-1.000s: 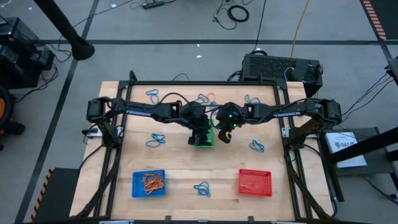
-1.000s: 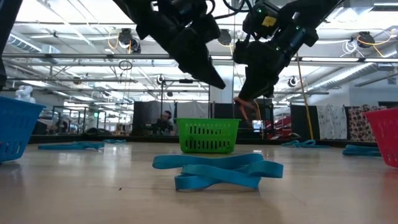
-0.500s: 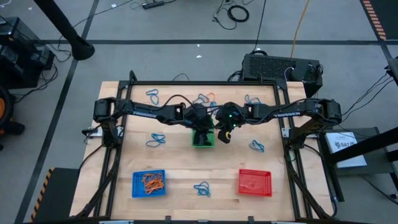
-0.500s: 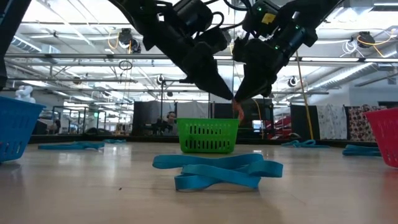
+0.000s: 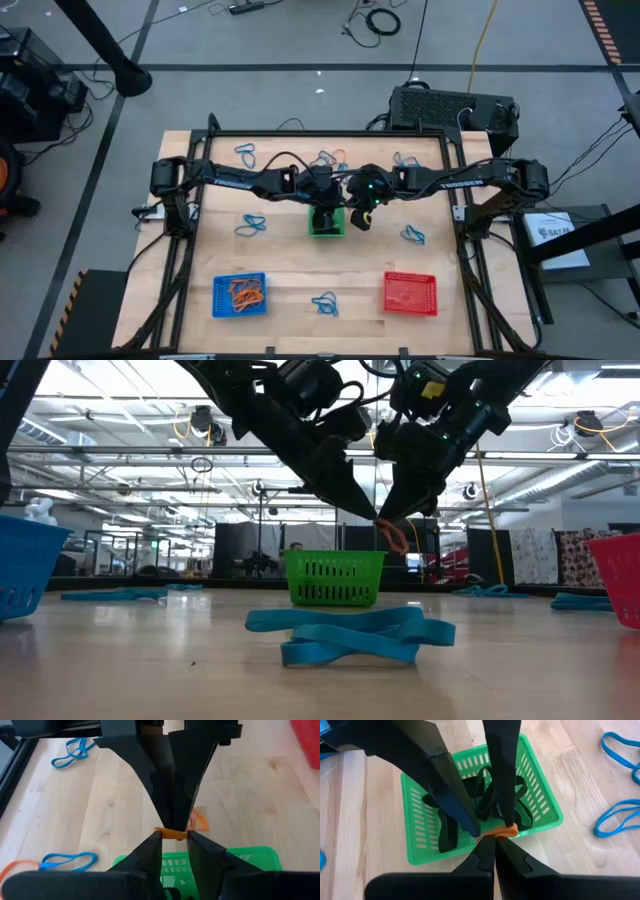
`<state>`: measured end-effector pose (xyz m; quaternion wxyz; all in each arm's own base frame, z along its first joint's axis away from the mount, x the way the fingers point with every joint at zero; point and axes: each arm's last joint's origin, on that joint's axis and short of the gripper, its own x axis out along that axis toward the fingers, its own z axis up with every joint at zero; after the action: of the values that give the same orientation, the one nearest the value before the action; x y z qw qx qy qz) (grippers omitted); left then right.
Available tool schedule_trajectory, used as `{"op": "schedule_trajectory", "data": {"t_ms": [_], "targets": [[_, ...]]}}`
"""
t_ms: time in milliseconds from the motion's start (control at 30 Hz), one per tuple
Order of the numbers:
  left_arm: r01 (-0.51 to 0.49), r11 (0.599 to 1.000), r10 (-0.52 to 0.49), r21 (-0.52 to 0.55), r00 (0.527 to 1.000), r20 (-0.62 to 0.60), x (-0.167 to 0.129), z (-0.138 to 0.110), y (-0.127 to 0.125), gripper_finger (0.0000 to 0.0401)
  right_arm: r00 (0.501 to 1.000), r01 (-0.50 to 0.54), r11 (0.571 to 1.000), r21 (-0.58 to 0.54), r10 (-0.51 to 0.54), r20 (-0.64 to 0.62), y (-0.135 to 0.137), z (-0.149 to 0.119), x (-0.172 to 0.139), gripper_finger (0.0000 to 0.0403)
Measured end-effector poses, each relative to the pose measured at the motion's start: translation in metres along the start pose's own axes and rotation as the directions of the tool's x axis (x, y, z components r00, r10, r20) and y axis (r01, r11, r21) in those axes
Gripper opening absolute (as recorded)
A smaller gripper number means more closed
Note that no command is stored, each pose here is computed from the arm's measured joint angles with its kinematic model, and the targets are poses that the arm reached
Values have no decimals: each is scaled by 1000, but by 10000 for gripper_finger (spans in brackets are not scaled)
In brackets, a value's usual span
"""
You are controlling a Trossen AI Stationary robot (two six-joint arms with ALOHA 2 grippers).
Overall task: Sort rubber bands into baskets
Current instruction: Put the orange rubber band into the blue bin
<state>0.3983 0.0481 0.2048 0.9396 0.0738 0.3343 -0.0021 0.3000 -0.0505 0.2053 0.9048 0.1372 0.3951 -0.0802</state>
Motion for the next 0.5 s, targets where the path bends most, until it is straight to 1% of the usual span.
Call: {"op": "schedule_trajectory", "data": {"t_ms": [133, 267, 400, 500], "targets": [[19, 1000, -19, 5, 1000, 4, 0, 0, -1, 99, 1000, -2, 1000, -18, 2, 0, 0, 0, 0, 0], [16, 1000, -16, 6, 1000, 4, 0, 0, 0, 99, 1000, -9, 1000, -28, 9, 2, 1, 0, 0, 0], [8, 1000, -8, 8, 1000, 8, 0, 1, 0, 99, 999, -38, 998, -46, 37, -5, 5, -1, 0, 0], [15, 999, -16, 29, 1000, 10, 0, 1, -1, 99, 999, -41, 998, -50, 41, -6, 6, -1, 0, 0]]}}
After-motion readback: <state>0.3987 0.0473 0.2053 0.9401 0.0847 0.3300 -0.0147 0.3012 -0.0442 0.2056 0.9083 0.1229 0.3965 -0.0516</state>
